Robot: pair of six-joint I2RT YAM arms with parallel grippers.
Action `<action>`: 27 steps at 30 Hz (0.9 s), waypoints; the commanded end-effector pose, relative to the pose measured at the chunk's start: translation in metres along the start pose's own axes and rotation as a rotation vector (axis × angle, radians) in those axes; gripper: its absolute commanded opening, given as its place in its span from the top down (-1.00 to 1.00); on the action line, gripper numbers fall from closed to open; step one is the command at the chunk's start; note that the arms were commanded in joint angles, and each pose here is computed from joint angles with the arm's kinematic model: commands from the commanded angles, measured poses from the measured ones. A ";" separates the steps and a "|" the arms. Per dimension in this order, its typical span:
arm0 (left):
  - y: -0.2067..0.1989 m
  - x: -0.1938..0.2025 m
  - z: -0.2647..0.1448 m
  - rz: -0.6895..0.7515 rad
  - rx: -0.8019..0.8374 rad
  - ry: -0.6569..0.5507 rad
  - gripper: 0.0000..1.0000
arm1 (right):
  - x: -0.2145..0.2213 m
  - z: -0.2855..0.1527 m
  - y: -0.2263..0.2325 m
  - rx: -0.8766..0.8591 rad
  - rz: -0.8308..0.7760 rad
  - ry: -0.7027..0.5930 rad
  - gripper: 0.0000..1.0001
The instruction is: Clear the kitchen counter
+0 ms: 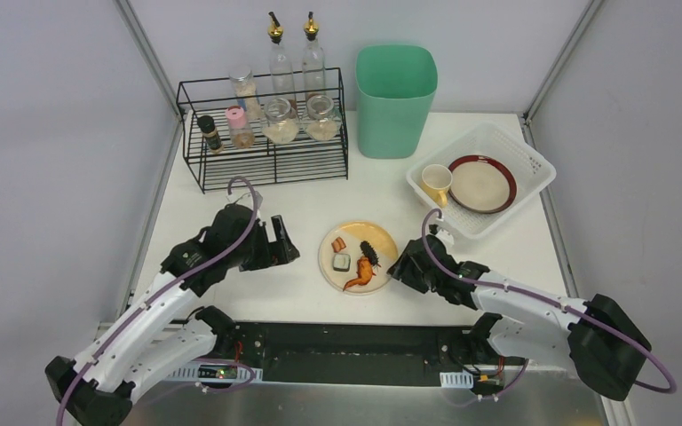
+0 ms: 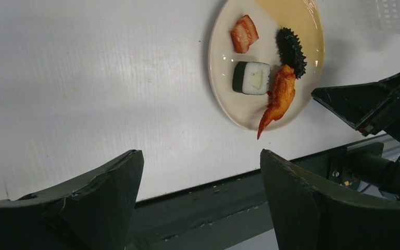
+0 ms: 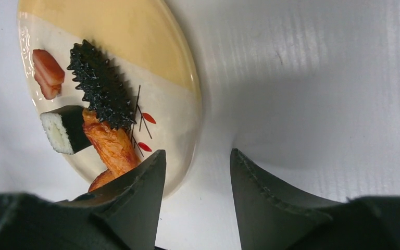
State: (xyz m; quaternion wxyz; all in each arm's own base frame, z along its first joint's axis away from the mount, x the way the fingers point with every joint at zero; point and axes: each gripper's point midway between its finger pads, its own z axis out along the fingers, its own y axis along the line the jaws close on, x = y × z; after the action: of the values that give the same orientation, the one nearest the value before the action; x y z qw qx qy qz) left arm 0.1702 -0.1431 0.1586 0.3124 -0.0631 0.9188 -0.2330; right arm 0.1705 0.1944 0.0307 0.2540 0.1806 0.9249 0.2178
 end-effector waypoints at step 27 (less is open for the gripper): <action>-0.015 0.030 0.153 -0.116 -0.029 0.272 -0.02 | -0.005 -0.016 -0.011 -0.037 -0.032 -0.079 -0.08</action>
State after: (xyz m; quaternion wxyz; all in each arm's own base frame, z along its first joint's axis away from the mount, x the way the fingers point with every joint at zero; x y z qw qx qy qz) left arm 0.2216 -0.2076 0.0341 0.1580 -0.0849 0.9611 -0.2099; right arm 0.1669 0.1852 0.0473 0.2960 0.1720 0.9089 0.2381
